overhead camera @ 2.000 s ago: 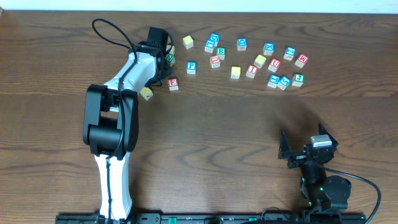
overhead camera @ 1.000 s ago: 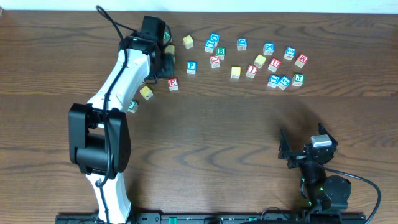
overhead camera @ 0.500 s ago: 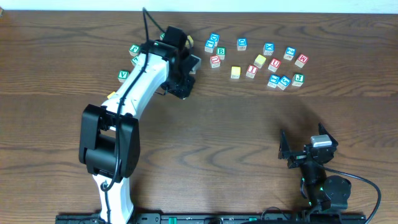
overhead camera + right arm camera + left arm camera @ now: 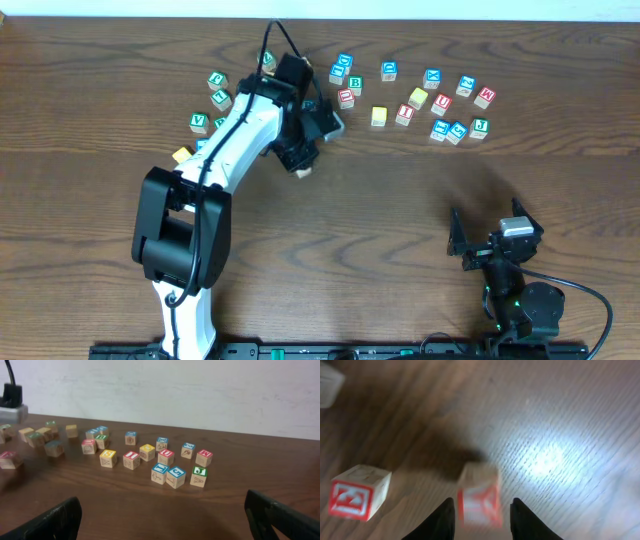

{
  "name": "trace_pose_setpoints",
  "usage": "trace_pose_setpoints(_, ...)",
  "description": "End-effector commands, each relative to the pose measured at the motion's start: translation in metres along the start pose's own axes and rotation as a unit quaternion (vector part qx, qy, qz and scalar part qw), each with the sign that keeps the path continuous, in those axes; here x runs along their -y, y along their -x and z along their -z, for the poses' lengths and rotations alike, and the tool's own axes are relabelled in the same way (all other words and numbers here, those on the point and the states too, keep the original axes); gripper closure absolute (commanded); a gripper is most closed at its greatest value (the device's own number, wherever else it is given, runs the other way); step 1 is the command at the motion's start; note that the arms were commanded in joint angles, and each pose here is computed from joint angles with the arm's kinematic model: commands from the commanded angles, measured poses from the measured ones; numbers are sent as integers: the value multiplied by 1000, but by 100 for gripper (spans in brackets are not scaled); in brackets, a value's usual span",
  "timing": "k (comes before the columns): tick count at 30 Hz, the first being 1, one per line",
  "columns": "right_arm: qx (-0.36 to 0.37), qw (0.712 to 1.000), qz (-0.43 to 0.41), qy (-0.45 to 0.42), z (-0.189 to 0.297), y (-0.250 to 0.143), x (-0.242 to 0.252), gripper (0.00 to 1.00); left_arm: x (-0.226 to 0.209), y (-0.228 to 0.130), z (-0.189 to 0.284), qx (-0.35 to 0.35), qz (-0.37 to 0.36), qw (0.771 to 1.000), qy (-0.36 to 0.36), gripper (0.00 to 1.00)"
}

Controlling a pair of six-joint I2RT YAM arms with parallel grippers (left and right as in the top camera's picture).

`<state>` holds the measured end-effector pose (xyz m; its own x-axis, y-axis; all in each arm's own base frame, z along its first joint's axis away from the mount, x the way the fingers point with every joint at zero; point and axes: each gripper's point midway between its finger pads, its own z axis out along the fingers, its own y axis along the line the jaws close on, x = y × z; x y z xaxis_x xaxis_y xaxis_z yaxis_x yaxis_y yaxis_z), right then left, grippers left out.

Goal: Spell out AI2

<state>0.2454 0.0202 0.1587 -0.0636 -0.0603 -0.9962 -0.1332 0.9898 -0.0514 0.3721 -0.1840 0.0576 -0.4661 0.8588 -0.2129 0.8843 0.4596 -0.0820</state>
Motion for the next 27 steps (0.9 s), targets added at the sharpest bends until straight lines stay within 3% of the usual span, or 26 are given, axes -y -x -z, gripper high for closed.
trace_pose_setpoints(1,-3,1000,3,-2,0,-2,0,1,5,-7,-11,-5,-88,996,-9,61)
trace_pose_setpoints(6,-3,1000,3,-1,0,-2,0,1,2,-8,-24,5,-108,994,2,60)
trace_pose_setpoints(13,-3,1000,3,-2,0,-2,0,1,-7,4,-24,26,-113,993,23,50)
trace_pose_setpoints(16,-3,1000,3,-1,0,-2,0,1,-13,12,-18,38,-80,996,33,50)
trace_pose_setpoints(22,-3,1000,3,-1,0,-2,0,1,-25,22,3,70,148,986,43,46)
trace_pose_setpoints(24,-3,1000,3,-1,0,-2,0,1,-26,16,4,67,265,961,32,47)
trace_pose_setpoints(27,-3,1000,3,-2,0,-2,0,1,-20,3,0,45,370,928,17,46)
